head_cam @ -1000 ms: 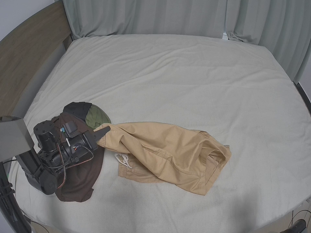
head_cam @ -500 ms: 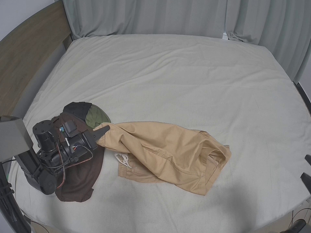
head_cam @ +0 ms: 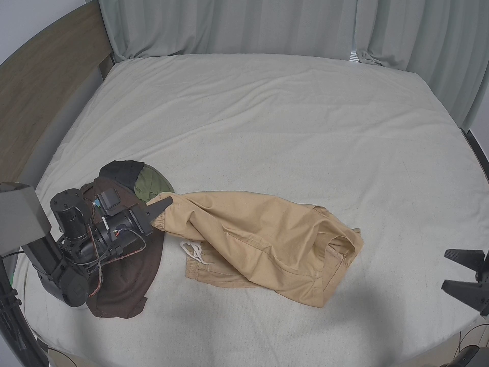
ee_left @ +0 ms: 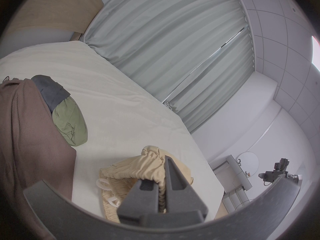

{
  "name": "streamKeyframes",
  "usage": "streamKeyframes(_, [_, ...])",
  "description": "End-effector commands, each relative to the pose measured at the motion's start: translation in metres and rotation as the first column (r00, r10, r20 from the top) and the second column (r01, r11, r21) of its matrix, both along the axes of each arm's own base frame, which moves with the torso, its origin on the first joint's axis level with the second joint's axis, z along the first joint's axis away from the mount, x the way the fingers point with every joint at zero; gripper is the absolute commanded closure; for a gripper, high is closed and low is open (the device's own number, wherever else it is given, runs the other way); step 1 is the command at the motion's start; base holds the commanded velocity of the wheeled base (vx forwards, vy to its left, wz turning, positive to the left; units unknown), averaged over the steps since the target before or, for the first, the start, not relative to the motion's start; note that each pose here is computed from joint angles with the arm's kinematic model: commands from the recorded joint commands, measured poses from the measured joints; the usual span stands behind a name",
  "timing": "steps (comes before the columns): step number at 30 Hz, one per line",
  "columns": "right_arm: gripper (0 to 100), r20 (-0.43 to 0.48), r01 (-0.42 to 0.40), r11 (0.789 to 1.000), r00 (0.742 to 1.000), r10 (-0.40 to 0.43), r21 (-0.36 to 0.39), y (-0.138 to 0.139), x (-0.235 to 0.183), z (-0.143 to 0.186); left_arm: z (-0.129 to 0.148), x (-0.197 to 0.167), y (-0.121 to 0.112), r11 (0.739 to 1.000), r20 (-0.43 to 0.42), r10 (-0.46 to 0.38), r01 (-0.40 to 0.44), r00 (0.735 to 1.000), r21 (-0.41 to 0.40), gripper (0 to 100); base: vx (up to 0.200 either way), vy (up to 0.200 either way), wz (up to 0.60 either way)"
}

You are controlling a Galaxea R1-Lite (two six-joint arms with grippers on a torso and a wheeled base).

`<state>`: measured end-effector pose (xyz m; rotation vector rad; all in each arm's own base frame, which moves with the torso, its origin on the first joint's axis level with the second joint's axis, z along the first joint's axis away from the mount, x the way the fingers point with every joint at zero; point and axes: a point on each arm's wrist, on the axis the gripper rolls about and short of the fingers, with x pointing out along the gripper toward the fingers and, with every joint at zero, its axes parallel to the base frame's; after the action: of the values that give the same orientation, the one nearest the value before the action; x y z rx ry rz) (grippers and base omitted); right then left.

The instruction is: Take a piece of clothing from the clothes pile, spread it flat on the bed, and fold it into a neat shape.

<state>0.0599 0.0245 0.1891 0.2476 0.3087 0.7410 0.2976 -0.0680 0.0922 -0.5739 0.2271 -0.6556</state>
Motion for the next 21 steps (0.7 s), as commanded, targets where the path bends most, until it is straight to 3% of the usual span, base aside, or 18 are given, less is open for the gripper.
streamKeyframes(1, [0, -0.08, -0.038, 0.999, 0.996, 0.037, -0.016, 0.012, 0.043, 0.001, 0.003, -0.002, -0.002, 1.0, 0.009, -0.007, 0.007, 1.0, -0.002, 100, 0.0, 0.0, 0.0])
streamKeyframes(4, [0, -0.091, -0.049, 0.999, 0.995, 0.047, -0.01, 0.017, 0.062, -0.004, 0.007, -0.004, -0.001, 1.0, 0.021, -0.007, 0.007, 1.0, -0.004, 100, 0.0, 0.0, 0.0])
streamKeyframes(8, [0, -0.139, -0.15, 0.988, 0.978, 0.153, 0.029, 0.022, 0.084, -0.019, 0.008, -0.004, -0.001, 1.0, 0.023, -0.007, 0.007, 1.0, -0.004, 100, 0.0, 0.0, 0.0])
streamKeyframes(10, [0, -0.144, -0.164, 0.986, 0.975, 0.168, 0.041, 0.021, 0.09, -0.023, 0.007, -0.005, -0.001, 1.0, 0.02, -0.007, 0.007, 1.0, -0.004, 100, 0.0, 0.0, 0.0])
streamKeyframes(21, [0, -0.15, -0.125, 0.991, 0.98, 0.131, 0.046, 0.021, 0.122, -0.047, 0.006, -0.004, -0.001, 1.0, 0.016, -0.007, 0.007, 1.0, -0.004, 100, 0.0, 0.0, 0.0])
